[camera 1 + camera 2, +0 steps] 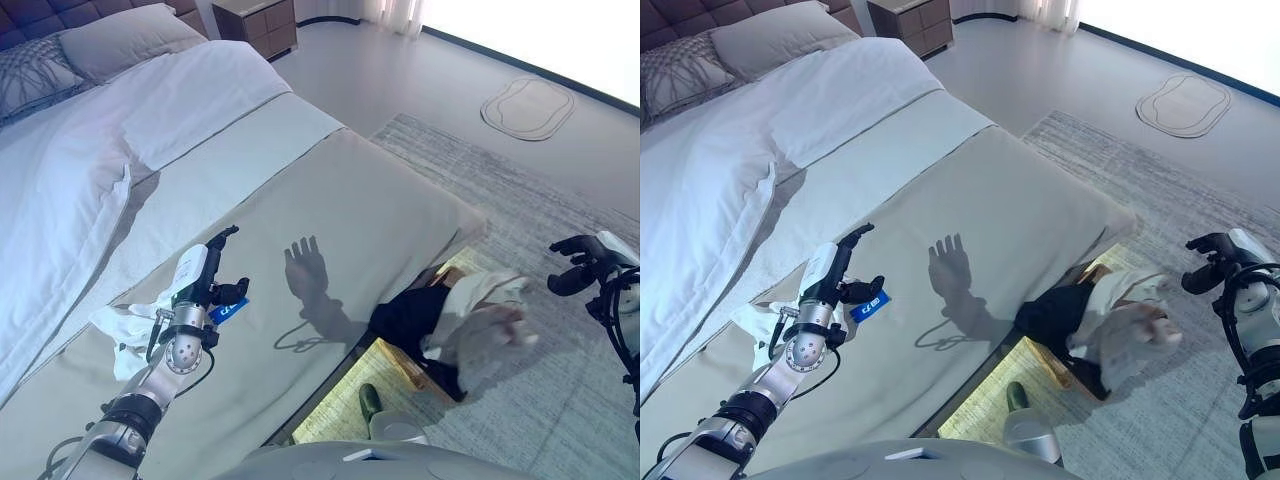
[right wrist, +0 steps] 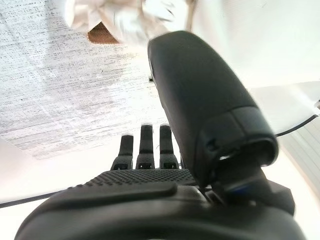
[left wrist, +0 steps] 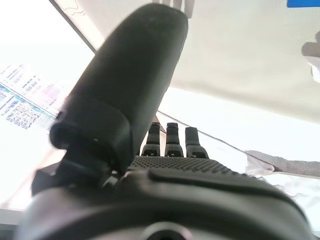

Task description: Pick up the clothes from the bed and place them into the basket

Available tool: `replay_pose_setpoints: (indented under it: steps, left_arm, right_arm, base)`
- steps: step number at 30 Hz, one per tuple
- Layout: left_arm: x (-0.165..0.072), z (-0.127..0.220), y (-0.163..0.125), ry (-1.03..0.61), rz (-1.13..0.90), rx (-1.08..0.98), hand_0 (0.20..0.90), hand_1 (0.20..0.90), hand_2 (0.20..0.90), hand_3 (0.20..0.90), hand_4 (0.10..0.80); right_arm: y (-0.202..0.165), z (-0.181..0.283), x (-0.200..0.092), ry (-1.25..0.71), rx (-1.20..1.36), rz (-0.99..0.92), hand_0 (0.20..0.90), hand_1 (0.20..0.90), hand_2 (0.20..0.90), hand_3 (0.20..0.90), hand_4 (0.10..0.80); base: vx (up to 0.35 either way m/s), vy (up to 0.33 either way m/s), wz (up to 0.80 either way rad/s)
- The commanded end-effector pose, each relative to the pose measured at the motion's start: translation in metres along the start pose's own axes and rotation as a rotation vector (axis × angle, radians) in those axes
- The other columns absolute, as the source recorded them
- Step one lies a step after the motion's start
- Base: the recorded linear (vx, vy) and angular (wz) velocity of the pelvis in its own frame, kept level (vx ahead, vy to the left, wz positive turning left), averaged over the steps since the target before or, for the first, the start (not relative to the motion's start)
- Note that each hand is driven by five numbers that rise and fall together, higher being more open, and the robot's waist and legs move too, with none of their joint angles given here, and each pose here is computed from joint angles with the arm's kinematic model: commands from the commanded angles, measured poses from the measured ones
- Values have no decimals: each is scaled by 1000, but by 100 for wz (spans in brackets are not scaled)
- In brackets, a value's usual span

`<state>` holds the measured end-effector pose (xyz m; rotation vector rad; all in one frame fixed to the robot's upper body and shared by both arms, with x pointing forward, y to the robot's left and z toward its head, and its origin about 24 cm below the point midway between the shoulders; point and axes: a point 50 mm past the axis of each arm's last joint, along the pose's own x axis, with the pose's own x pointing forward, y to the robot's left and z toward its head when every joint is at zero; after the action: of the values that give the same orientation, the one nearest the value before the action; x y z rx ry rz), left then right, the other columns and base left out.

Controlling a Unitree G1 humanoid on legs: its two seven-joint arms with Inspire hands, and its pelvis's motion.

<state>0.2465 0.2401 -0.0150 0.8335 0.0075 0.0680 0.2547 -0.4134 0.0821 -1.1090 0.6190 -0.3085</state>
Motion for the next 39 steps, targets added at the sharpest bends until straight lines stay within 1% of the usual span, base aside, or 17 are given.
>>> replay_pose_setpoints:
  steps: [1,8,14,17,23,25,26,27,31,33,36,39]
  left_arm:
    - [23,26,32,-166,110,-4,900,900,900,900,800]
    - [23,25,32,-158,115,-7,900,900,900,900,800]
    - [22,23,32,-144,133,-14,900,900,900,900,800]
    - [18,19,29,-126,137,-17,900,900,900,900,800]
    - [16,15,27,-94,164,-16,900,900,900,900,800]
    - [13,12,25,-82,179,-8,900,900,900,900,800]
    - [11,10,24,-75,183,-7,900,900,900,900,800]
    - [11,10,24,-74,184,-7,900,900,900,900,800]
    - [7,6,24,-51,200,2,900,900,900,900,800]
    - [4,4,24,-34,203,17,900,900,900,900,800]
    - [5,2,32,-16,237,23,900,900,900,900,800]
    - [10,6,39,-38,263,19,900,900,900,900,800]
  right_arm:
    - [-41,26,3,-84,-3,-164,900,900,900,900,800]
    - [-44,34,3,-104,-17,-176,900,900,900,900,800]
    - [-55,51,2,-178,-14,-225,900,900,900,900,800]
    - [-69,78,-3,-291,-24,-317,900,900,900,900,800]
    - [-77,120,-11,-415,-49,-367,900,900,900,900,800]
    - [-83,143,-16,-465,-93,-434,900,900,900,900,800]
    - [-86,150,-17,-460,-114,-458,900,900,900,900,800]
    - [-87,151,-17,-460,-115,-460,900,900,900,900,800]
    - [-81,182,-21,-546,-171,-449,900,900,900,900,800]
    - [-76,199,-22,-574,-147,-403,900,900,900,900,800]
    - [-74,218,-26,-633,-124,-383,900,900,900,900,800]
    - [-82,236,-32,-678,-110,-404,900,900,900,900,800]
  base:
    - [0,0,0]
    - [0,0,0]
    - [0,2,1]
    - [4,8,11]
    - [-33,14,14]
    - [-72,46,33]
    - [-54,40,30]
    - [-55,38,31]
    - [-18,48,36]
    - [74,51,29]
    - [-12,61,49]
    - [-121,62,43]
